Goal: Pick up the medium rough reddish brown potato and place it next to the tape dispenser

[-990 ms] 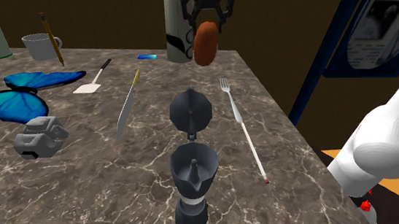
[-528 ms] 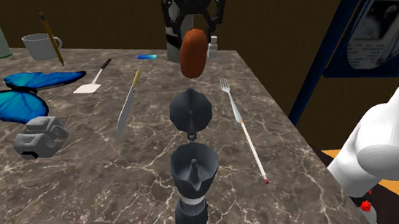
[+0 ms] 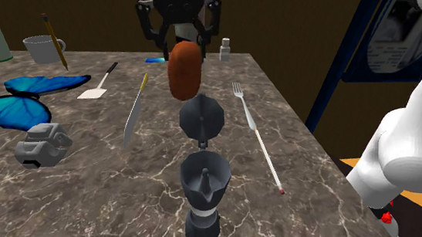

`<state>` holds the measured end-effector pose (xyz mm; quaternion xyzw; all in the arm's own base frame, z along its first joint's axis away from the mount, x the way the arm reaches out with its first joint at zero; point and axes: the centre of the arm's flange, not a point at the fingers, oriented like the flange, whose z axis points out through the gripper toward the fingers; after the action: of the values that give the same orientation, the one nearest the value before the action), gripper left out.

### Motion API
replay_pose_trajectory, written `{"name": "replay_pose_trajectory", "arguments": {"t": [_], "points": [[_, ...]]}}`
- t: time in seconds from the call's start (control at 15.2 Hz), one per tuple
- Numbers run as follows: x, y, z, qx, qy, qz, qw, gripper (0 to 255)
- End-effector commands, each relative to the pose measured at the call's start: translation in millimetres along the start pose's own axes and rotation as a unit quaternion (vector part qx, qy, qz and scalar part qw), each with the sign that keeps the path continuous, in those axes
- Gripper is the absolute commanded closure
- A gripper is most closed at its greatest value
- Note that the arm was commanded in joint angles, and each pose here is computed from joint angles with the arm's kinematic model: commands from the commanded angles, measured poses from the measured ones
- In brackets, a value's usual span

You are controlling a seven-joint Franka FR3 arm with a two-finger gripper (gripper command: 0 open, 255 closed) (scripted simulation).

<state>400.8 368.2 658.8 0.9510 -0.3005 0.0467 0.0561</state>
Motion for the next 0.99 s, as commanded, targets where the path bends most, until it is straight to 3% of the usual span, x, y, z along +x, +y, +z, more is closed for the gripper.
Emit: {"name": "replay_pose_trajectory", "arguments": {"t": [0.0,0.92], "points": [[-27,-14,-5,0.0,0.0,0.001,1.0,255],[-184,-106,-33,0.0,0.0,0.001,1.0,255]]}}
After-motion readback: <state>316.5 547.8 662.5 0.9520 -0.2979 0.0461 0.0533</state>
